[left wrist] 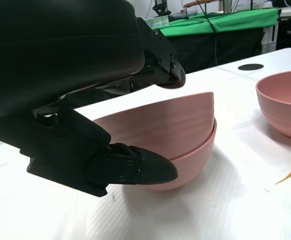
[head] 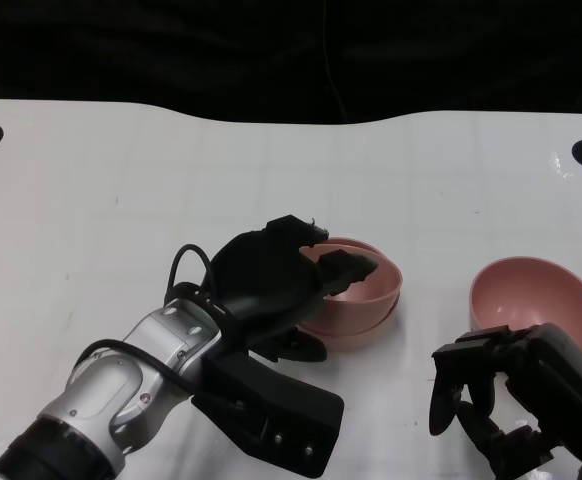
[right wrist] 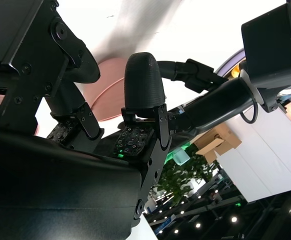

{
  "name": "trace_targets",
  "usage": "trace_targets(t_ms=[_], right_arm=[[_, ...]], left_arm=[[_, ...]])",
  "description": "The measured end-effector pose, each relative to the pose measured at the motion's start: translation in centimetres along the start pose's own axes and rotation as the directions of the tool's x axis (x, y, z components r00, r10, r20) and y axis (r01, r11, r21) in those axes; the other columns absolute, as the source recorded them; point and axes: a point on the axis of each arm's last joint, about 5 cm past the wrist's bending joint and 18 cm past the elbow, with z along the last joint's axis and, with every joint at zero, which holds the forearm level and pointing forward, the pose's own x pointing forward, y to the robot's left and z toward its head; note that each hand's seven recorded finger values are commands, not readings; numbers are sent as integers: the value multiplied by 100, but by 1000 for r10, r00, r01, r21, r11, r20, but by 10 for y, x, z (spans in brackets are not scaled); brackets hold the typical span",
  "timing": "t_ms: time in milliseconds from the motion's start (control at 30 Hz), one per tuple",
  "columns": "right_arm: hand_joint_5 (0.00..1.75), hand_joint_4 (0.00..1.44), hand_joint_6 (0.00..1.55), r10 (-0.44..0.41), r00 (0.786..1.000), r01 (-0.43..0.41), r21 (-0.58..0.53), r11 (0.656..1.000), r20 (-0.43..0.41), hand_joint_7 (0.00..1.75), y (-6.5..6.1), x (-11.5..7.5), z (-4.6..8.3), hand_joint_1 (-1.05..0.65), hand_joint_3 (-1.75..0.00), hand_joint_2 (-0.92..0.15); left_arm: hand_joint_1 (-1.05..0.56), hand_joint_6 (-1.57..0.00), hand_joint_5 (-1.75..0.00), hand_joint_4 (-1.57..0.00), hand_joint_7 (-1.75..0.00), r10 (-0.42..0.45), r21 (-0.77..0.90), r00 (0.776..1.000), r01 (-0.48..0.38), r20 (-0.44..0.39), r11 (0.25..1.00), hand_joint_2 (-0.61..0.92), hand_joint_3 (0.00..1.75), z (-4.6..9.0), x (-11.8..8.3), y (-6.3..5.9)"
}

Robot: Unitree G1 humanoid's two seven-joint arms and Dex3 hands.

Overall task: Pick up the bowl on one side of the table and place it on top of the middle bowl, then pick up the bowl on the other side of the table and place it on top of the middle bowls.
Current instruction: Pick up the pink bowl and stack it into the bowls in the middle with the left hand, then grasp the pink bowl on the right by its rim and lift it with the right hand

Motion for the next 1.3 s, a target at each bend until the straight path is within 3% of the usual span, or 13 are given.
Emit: trace_targets(t_ms=[200,367,500,633,700,800,867,1033,1233,1267,1300], right_arm=[[165,100,97,1,1000,-1,0,1000,0,122,0,0,0,20,-160,-6],[166,99,97,0,1000,0,1,1000,-2,122,0,-1,0,21,-159,-7],[167,98,97,0,1000,0,0,1000,-3,123,0,-1,0,21,-159,-8],[167,98,96,0,1000,0,1,1000,-3,124,0,-1,0,21,-159,-8],[168,98,96,-1,1000,1,0,1000,1,125,0,0,0,19,-160,-8],[168,97,96,-4,1000,4,0,1000,-6,126,0,-2,-1,18,-160,-8],[169,97,95,-4,1000,4,0,1000,-7,126,0,-2,-1,18,-159,-8],[169,97,95,-3,1000,3,0,1000,-12,126,0,-2,-1,19,-159,-9],[168,97,95,-3,1000,3,1,1000,-18,126,0,-2,-1,19,-159,-9],[168,97,95,-3,1000,3,1,1000,-16,126,0,-2,-1,19,-159,-10],[167,97,95,-4,1000,4,1,1000,-15,126,0,-2,-1,18,-159,-10]], left_arm=[[-75,-20,-21,-1,-1,15,-11,1000,-15,-14,1000,92,46,0,-8,2],[-68,-22,-28,-7,-1,102,-106,995,-104,-23,989,92,43,-7,-29,6],[-63,-23,-41,-1,-2,194,-190,981,-194,-22,962,92,38,-13,-49,8],[-63,-23,-42,0,-2,217,-214,976,-217,-23,952,92,38,-14,-55,7],[-54,-33,-66,0,-7,268,-256,963,-266,-28,929,92,27,-15,-65,7],[-45,-42,-89,0,-12,383,-335,923,-369,-25,867,92,21,-12,-88,3],[-40,-48,-103,-1,-16,403,-355,914,-394,-50,848,92,18,-13,-100,-1],[-28,-60,-124,-14,-33,431,-398,896,-436,-108,807,92,15,-13,-124,-7],[-27,-61,-127,-16,-39,433,-409,893,-443,-124,797,92,15,-13,-134,-7],[-18,-72,-130,-38,-55,438,-423,889,-450,-131,787,89,21,-13,-136,-7],[-10,-77,-130,-57,-75,449,-449,882,-462,-143,765,73,53,-11,-142,-9]])
